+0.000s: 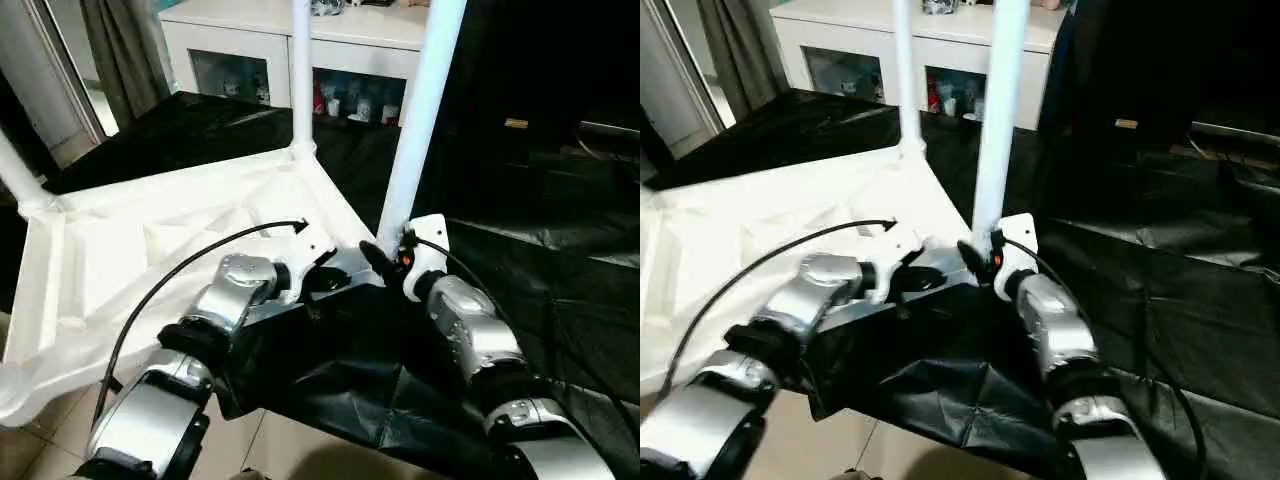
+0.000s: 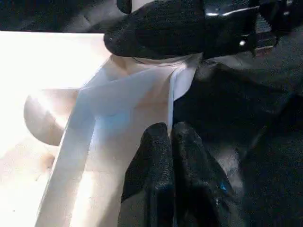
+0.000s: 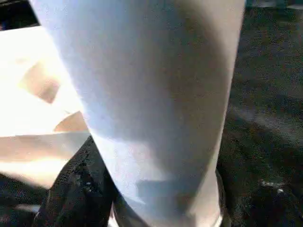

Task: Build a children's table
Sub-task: Rotate leg to tighten

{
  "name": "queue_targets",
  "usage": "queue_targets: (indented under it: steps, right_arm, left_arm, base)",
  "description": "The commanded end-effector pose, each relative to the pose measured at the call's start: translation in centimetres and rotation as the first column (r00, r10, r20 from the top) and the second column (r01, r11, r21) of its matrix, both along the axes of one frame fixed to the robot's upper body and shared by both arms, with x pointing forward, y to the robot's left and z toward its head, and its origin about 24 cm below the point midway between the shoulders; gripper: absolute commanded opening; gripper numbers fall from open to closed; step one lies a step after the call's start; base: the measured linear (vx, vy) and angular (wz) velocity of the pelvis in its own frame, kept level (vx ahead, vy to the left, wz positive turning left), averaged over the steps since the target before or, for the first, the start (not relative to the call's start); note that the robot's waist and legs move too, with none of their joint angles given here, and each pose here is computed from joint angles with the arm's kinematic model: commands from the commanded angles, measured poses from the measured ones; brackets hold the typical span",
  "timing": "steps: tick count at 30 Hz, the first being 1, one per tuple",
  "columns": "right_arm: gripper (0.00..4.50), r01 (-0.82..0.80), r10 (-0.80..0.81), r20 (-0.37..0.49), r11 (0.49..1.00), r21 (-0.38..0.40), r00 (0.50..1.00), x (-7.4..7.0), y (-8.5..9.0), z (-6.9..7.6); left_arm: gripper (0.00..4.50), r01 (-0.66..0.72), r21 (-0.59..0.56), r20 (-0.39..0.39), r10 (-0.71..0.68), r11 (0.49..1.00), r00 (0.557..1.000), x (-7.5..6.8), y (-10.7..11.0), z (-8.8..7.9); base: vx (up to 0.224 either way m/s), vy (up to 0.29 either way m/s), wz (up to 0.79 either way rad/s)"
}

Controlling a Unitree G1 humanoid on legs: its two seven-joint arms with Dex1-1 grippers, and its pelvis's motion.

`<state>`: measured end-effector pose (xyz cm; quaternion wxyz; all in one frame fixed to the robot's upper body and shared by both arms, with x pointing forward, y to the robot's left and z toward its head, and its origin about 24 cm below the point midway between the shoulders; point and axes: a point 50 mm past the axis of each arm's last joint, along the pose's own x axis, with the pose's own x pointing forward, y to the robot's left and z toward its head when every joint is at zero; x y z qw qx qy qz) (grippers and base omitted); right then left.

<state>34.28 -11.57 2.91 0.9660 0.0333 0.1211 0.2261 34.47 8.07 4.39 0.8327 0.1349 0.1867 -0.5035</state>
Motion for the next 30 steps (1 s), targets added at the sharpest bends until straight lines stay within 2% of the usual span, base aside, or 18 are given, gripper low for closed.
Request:
queue_targets:
  steps: [1, 3, 4, 7, 8, 11, 17, 20, 26, 30]
  right_arm:
    - [2.89, -0.091, 0.089, -0.094, 0.996, -0.008, 0.992, -1.1, 3.2, -1.9]
    - [3.24, -0.138, 0.138, -0.060, 0.990, 0.004, 0.989, -1.1, 4.4, -1.4]
    - [3.24, -0.165, 0.166, -0.046, 0.986, 0.027, 0.985, -1.1, 4.6, -1.1]
    - [3.46, -0.221, 0.223, -0.023, 0.974, 0.044, 0.975, -1.1, 4.2, -0.6]
    - [3.68, -0.234, 0.235, -0.021, 0.971, 0.042, 0.972, -1.2, 4.0, -0.6]
    - [3.68, -0.269, 0.270, -0.017, 0.962, 0.037, 0.963, -1.2, 3.6, -0.5]
    - [3.68, -0.509, 0.509, 0.021, 0.860, 0.030, 0.861, -2.0, -0.4, 0.7]
    - [3.68, -0.524, 0.523, 0.023, 0.851, 0.035, 0.852, -2.0, -0.7, 0.9]
    - [3.68, -0.598, 0.597, 0.024, 0.801, 0.037, 0.802, -2.0, -3.2, 2.2]
    - [3.31, -0.623, 0.623, 0.016, 0.781, 0.040, 0.782, -2.1, -3.5, 2.3]
  left_arm:
    - [0.00, -0.061, -0.030, 0.040, 0.062, 0.998, 0.997, 0.8, -1.2, 0.9]
    - [0.00, -0.048, -0.036, 0.038, 0.049, 0.998, 0.998, 0.7, -1.7, 0.9]
    - [0.00, -0.028, -0.039, 0.036, 0.030, 0.999, 0.999, 0.6, -1.7, 1.0]
    - [0.00, 0.043, -0.041, 0.030, -0.041, 0.998, 0.999, 0.3, -1.3, 1.1]
    - [0.00, 0.054, -0.042, 0.028, -0.053, 0.998, 0.998, 0.2, -1.1, 1.1]
    - [0.00, 0.084, -0.042, 0.024, -0.083, 0.996, 0.996, 0.1, -0.7, 1.2]
    - [0.00, 0.235, -0.019, -0.020, -0.235, 0.972, 0.972, -0.8, 2.2, 1.4]
    - [0.00, 0.253, -0.022, -0.030, -0.254, 0.967, 0.967, -0.9, 2.5, 1.5]
    - [0.00, 0.310, -0.017, -0.081, -0.310, 0.951, 0.947, -1.6, 4.1, 1.4]
    - [0.00, 0.312, -0.015, -0.093, -0.312, 0.950, 0.945, -1.8, 4.6, 1.3]
  base:
    - [0.000, 0.000, 0.00]
    - [0.000, 0.000, 0.00]
    - [0.000, 0.000, 0.00]
    - [0.000, 0.000, 0.00]
    - [0.000, 0.000, 0.00]
    - [0.000, 0.000, 0.00]
    - [0.000, 0.000, 0.00]
    - [0.000, 0.000, 0.00]
    - [0.000, 0.000, 0.00]
    - [0.000, 0.000, 0.00]
